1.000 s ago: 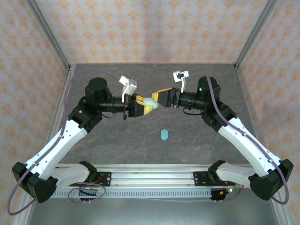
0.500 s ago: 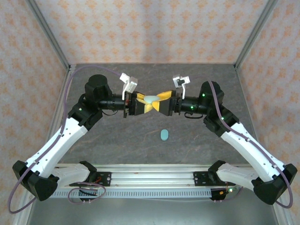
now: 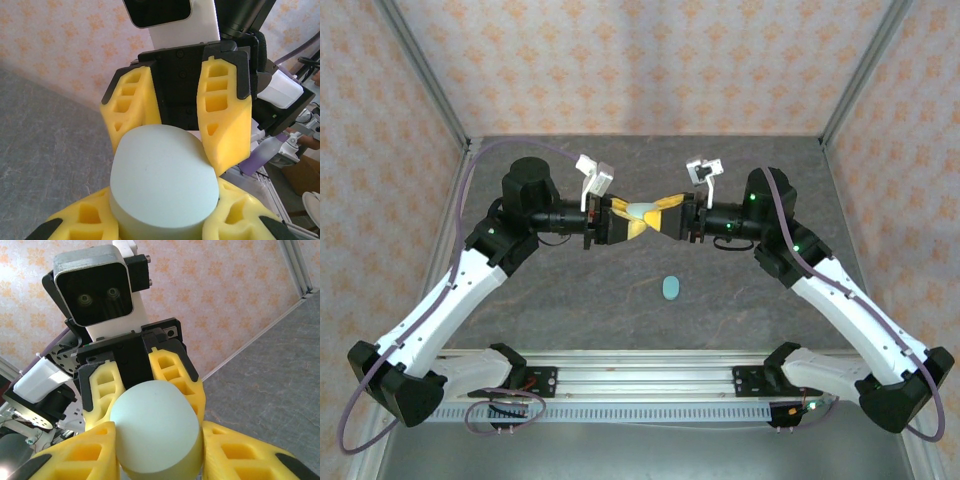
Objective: Insert the wireless bluetooth earbuds into the charging case
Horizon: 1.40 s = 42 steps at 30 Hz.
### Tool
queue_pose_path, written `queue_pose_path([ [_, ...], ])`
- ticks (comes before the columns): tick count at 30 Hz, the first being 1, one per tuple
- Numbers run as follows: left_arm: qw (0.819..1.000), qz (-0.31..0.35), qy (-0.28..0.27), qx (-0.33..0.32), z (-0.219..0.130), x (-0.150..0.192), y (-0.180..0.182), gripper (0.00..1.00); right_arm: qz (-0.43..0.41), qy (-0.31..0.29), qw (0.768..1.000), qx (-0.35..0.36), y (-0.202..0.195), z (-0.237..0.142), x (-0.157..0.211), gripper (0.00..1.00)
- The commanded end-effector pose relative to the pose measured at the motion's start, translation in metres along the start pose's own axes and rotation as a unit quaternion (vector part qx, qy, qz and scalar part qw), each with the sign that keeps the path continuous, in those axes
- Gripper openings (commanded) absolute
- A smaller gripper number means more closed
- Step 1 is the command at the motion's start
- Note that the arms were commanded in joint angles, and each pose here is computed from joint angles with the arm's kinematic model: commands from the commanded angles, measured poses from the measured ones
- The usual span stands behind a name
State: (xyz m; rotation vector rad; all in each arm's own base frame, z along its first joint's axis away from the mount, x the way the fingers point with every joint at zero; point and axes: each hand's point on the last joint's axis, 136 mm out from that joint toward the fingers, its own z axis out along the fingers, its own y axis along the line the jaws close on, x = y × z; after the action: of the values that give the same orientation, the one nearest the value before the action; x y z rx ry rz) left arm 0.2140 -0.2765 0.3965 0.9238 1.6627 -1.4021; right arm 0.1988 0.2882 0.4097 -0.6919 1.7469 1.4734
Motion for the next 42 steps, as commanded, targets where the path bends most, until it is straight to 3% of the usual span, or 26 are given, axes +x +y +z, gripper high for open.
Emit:
queue_pose_path([
  [1, 0.999, 0.039, -0.005, 0.035, -0.002, -0.013, -0.023, 0.04, 0.036, -0.035, 0.997, 0.051, -0.022, 0.0, -0.018, 0.3],
  [5, 0.998, 0.044, 0.0, 0.036, -0.003, -0.012, -0.025, 0.04, 0.087, -0.077, 0.992, 0.043, -0.033, -0.006, -0.033, 0.25],
  [9, 0.998, 0.046, 0.002, 0.037, -0.002, -0.01, -0.025, 0.04, 0.122, -0.086, 0.989, 0.017, -0.033, -0.004, -0.04, 0.26],
  [18, 0.998, 0.048, 0.002, 0.035, 0.0, -0.013, -0.022, 0.03, 0.171, -0.081, 0.98, 0.055, -0.051, -0.003, -0.032, 0.55],
  [24, 0.998, 0.045, 0.004, 0.035, 0.001, -0.013, -0.02, 0.04, 0.193, -0.082, 0.976, 0.064, -0.061, -0.003, -0.023, 0.58],
  [30, 0.999, 0.041, 0.004, 0.029, 0.002, -0.012, -0.016, 0.03, 0.181, -0.091, 0.979, 0.025, -0.045, -0.005, -0.027, 0.65],
  [42, 0.999, 0.036, 0.001, 0.028, 0.005, -0.016, -0.013, 0.03, 0.152, -0.065, 0.986, 0.001, -0.034, 0.002, -0.009, 0.7],
])
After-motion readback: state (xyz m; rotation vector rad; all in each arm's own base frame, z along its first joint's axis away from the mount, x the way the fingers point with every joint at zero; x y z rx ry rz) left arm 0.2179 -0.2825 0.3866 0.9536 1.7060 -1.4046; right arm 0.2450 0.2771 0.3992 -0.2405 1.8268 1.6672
